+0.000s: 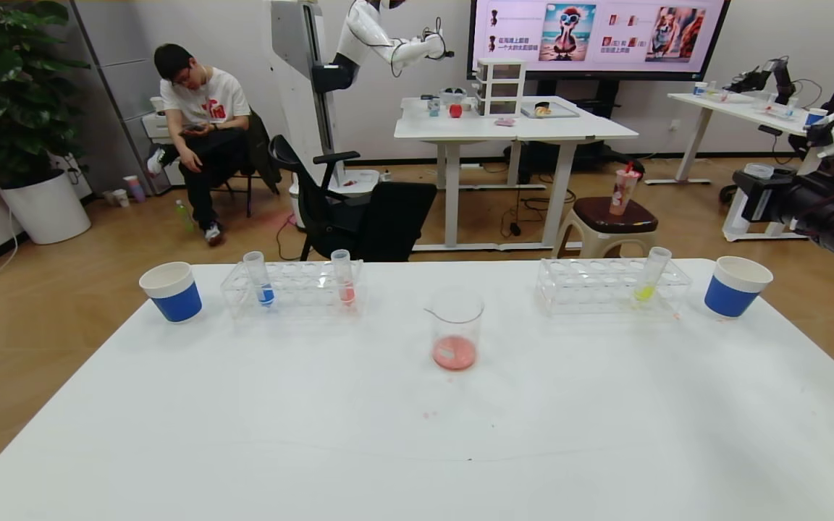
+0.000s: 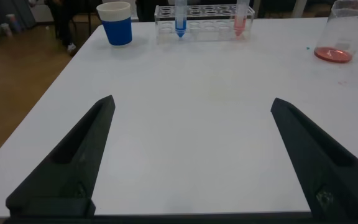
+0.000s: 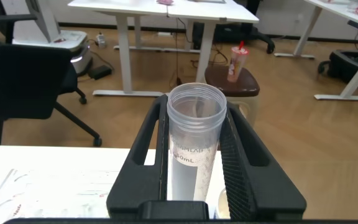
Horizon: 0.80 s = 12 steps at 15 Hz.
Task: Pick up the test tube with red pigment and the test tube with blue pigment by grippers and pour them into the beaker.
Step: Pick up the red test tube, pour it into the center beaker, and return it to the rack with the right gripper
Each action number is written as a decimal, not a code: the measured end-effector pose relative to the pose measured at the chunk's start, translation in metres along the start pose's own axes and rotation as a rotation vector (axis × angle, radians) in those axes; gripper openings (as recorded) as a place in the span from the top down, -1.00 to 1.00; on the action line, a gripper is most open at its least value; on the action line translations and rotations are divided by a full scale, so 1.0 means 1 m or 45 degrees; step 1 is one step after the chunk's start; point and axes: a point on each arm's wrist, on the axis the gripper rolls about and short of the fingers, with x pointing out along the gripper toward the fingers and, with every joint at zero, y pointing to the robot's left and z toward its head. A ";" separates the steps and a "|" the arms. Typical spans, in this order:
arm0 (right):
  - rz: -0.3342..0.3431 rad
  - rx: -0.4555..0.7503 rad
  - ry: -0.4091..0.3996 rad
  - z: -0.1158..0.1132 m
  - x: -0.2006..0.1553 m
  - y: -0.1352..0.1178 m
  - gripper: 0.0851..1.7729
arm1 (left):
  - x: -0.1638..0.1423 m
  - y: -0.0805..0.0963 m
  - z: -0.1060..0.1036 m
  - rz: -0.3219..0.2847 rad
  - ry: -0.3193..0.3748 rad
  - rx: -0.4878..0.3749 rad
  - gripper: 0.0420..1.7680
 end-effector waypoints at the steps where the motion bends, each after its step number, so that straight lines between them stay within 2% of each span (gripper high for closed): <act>1: -0.021 -0.007 0.009 -0.004 0.001 -0.006 0.49 | 0.000 0.000 0.000 -0.001 0.000 -0.001 -0.98; 3: -0.054 -0.042 0.039 -0.015 0.002 -0.017 0.49 | 0.000 0.000 0.000 -0.001 0.001 -0.001 -0.98; 6: -0.075 -0.053 0.020 -0.032 0.008 -0.026 0.49 | 0.000 0.000 0.000 -0.001 0.000 -0.001 -0.98; 10: -0.114 -0.055 0.031 -0.065 0.019 -0.042 0.49 | 0.000 0.000 0.000 -0.001 0.000 -0.001 -0.98; 12: -0.131 -0.045 0.070 -0.082 0.022 -0.050 0.49 | 0.000 0.000 0.000 -0.001 0.000 0.000 -0.98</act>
